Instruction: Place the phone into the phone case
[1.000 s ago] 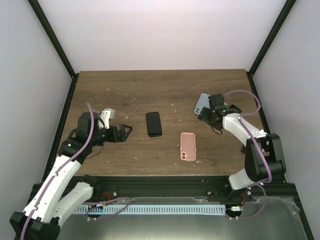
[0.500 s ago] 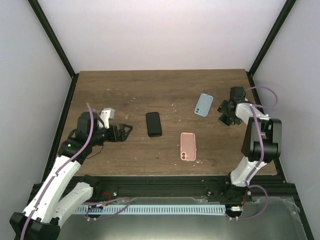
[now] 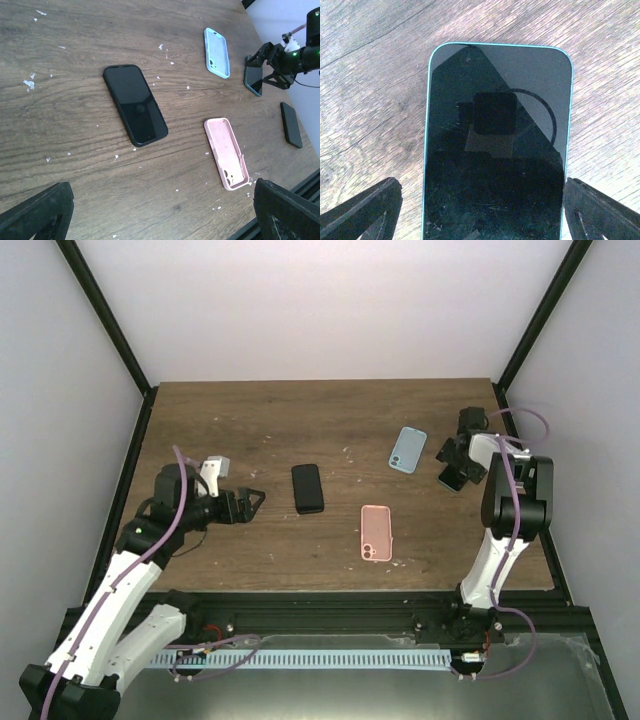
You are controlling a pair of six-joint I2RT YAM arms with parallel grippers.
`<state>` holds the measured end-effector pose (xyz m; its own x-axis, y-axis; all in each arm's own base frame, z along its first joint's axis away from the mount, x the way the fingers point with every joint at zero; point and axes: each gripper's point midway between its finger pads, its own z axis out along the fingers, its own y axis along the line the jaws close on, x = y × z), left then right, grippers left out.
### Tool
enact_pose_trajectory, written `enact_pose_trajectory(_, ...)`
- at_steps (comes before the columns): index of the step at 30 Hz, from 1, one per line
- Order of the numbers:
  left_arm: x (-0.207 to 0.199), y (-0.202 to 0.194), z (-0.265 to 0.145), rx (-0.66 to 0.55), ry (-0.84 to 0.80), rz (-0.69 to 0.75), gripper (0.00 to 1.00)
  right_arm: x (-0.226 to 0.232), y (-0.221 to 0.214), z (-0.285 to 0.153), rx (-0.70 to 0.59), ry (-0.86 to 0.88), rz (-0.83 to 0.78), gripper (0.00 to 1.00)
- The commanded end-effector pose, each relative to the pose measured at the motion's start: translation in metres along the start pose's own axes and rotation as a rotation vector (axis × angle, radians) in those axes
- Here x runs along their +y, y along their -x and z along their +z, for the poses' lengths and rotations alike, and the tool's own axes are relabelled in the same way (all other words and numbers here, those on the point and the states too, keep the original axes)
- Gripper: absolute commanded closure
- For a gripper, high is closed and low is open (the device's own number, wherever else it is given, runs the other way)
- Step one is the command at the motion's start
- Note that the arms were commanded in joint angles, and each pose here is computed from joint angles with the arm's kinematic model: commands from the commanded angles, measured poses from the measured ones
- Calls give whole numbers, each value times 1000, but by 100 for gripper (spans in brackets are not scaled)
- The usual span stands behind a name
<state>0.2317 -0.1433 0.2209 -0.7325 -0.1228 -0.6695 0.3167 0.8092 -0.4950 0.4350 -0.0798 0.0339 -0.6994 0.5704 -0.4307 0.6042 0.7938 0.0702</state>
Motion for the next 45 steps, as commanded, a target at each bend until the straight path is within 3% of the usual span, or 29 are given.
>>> enact_pose_trajectory(1, 0, -1, 0, -5, -6, 9, 1, -10, 13, 4, -15, -26, 40, 11)
enact_pose_trajectory(12, 1, -1, 2, -1, -6, 8, 0, -13, 14, 4, -10, -34, 22, 6)
enact_pose_trajectory(27, 3, -1, 3, 2, 3, 6, 0, 1, 1, 13, 29, 65, -39, 22)
enact_pose_trajectory(45, 5, -2, 5, 8, 6, -2, 1, -1, -80, -29, 119, 177, -141, 27)
